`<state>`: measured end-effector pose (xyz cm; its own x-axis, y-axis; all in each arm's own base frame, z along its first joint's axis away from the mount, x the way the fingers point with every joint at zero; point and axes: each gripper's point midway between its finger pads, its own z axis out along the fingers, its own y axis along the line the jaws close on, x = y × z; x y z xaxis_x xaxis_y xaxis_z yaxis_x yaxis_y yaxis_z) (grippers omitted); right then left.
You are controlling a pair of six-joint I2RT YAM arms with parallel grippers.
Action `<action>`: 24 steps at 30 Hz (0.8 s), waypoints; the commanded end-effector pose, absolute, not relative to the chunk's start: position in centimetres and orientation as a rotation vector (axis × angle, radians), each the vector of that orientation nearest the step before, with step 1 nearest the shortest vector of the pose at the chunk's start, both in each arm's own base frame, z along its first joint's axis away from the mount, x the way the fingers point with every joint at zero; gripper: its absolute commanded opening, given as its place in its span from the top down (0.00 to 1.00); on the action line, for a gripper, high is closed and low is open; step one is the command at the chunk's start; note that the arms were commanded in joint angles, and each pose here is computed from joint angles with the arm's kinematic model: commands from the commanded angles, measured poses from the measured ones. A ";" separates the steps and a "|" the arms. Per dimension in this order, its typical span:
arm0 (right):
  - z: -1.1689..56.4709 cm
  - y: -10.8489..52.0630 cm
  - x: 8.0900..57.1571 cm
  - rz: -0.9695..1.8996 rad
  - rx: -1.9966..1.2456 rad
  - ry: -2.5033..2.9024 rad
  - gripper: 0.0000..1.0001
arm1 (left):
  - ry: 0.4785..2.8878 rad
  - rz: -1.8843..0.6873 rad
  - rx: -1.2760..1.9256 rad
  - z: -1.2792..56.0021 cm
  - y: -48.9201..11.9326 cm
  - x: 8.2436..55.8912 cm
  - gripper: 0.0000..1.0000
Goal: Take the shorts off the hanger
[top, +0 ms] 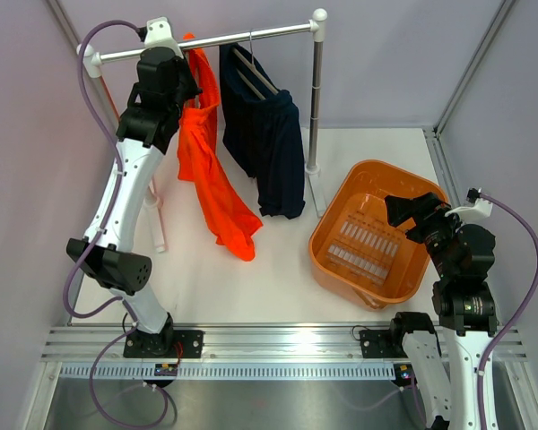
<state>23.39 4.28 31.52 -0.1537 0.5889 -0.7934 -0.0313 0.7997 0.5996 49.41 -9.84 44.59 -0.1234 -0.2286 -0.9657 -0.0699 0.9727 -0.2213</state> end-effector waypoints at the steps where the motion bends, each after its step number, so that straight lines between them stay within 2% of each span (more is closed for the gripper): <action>1: 32.6 4.1 23.2 0.557 0.419 1.617 0.01 | 1.613 -0.182 -0.210 48.0 -9.9 48.7 1.00; 9: 32.7 4.3 23.3 0.564 0.412 1.616 0.01 | 1.519 -0.203 -0.183 53.2 -9.2 45.7 1.00; 24: 32.8 4.5 23.8 0.586 0.408 1.611 0.00 | 1.498 -0.241 -0.124 53.9 -9.5 42.9 1.00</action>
<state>23.60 4.30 31.47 -0.1567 0.5877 -0.7938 -0.0312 0.8004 0.5987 45.39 -9.79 47.08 -0.1407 -0.1911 -0.9714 0.0048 0.9810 -0.1937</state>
